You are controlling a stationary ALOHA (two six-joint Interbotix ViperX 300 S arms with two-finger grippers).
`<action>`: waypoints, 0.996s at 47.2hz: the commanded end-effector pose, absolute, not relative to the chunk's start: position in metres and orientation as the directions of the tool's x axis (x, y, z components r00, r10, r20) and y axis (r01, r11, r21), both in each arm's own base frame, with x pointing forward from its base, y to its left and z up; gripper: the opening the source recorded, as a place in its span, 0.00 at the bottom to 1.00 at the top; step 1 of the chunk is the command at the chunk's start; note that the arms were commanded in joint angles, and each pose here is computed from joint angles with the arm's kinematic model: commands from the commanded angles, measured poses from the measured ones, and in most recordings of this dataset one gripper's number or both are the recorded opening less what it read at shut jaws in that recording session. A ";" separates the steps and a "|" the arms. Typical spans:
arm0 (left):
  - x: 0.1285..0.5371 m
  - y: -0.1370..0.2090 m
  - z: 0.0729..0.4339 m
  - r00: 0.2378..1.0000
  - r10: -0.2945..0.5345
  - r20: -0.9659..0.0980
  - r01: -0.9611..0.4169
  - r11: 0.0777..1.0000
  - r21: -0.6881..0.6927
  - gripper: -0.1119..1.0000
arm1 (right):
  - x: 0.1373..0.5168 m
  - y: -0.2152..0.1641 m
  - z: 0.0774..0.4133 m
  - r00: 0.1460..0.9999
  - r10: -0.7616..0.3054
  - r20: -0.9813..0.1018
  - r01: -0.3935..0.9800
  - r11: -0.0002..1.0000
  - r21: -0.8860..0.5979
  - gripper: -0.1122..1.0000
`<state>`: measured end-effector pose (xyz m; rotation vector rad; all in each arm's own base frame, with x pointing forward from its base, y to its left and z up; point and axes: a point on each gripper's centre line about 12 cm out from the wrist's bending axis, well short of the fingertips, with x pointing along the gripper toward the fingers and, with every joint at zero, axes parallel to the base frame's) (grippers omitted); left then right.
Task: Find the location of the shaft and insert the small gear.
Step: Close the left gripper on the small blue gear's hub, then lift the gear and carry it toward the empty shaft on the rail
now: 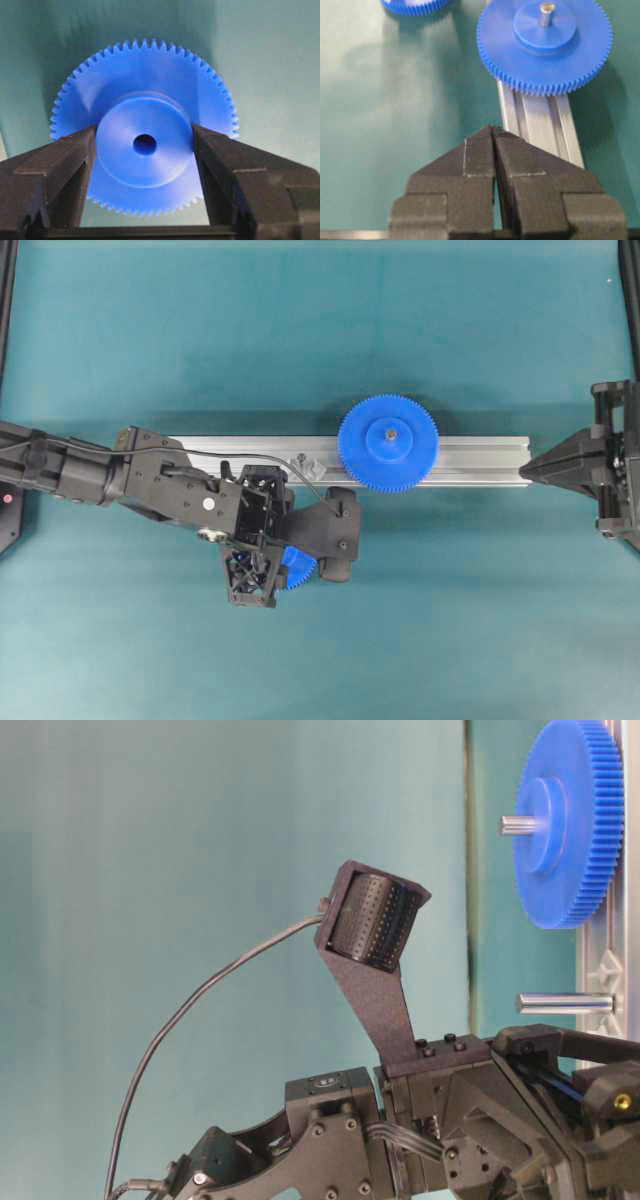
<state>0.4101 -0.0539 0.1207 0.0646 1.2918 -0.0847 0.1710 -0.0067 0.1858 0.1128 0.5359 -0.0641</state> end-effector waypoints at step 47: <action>0.405 -0.052 0.200 0.296 -0.023 -0.955 0.123 0.992 0.015 0.68 | 0.174 -0.007 0.189 0.863 -0.033 -0.503 0.096 0.991 0.099 0.12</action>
